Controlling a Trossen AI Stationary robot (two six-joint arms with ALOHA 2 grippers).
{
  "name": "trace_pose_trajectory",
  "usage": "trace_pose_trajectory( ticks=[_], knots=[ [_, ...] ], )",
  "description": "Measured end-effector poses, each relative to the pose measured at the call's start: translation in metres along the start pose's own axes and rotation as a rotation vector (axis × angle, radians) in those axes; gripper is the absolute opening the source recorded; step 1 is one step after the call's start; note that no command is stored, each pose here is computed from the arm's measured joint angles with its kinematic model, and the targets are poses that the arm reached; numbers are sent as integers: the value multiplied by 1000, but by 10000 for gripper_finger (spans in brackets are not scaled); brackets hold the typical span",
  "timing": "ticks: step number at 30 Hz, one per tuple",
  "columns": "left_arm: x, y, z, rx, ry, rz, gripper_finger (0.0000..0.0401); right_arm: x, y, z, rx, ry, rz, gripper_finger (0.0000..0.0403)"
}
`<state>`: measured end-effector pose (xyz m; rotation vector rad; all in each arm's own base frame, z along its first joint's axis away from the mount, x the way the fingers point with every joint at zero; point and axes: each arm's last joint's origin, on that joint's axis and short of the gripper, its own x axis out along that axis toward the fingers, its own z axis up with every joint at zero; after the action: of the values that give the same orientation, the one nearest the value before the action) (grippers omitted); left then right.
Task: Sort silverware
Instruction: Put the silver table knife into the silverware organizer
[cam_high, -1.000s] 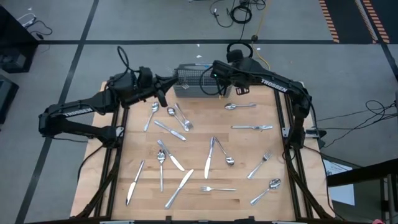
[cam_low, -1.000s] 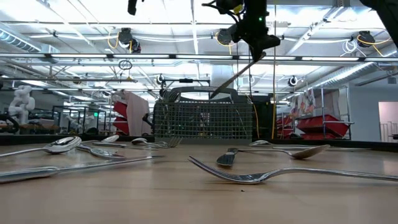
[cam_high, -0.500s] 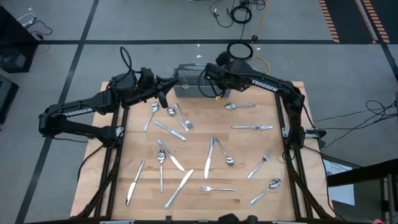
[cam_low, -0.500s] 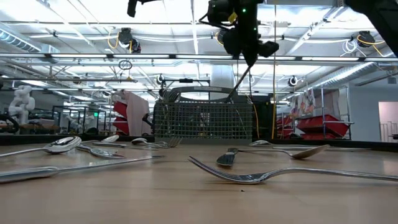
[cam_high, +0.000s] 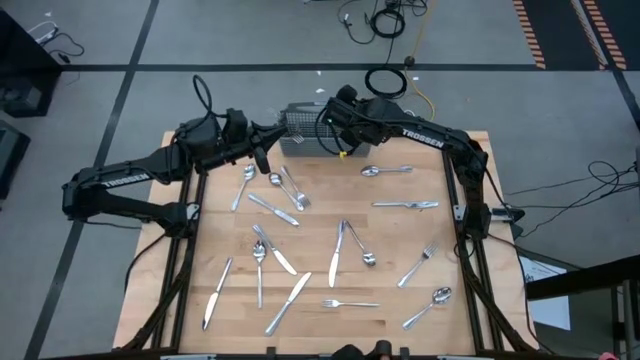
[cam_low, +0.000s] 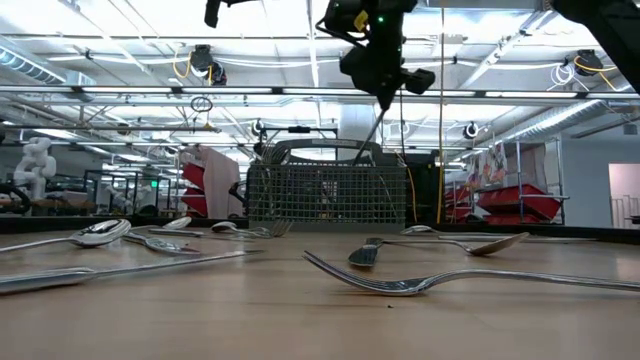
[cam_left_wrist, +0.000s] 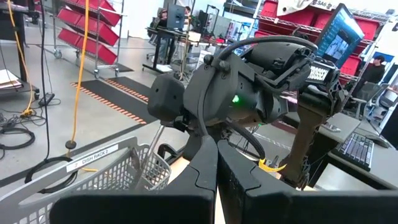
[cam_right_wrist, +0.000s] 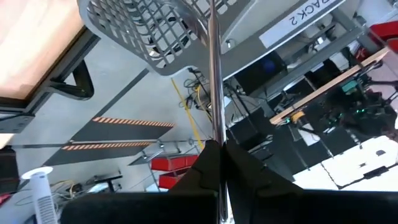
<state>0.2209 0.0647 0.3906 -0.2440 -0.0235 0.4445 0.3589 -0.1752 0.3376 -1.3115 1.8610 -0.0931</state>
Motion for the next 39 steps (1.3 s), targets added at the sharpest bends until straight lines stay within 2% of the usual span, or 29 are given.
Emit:
trace_pose_trajectory(
  ticks=[12,22,29,34,37,39],
  knots=[
    [0,0,0,0,-1,0,8,0,0,3,-35,-105,11,5],
    [0,0,0,0,-2,-1,8,0,-3,5,-9,-151,0,86],
    [0,0,0,0,-2,-1,8,-2,-19,5,189,-159,-121,128],
    [0,0,0,19,-4,6,8,-9,-31,-2,388,-61,-223,144],
    [0,0,0,28,-3,7,8,-23,-27,-21,580,-56,-209,149],
    [0,0,0,32,-3,7,8,-40,-14,-39,679,-123,-134,153]
  ],
)
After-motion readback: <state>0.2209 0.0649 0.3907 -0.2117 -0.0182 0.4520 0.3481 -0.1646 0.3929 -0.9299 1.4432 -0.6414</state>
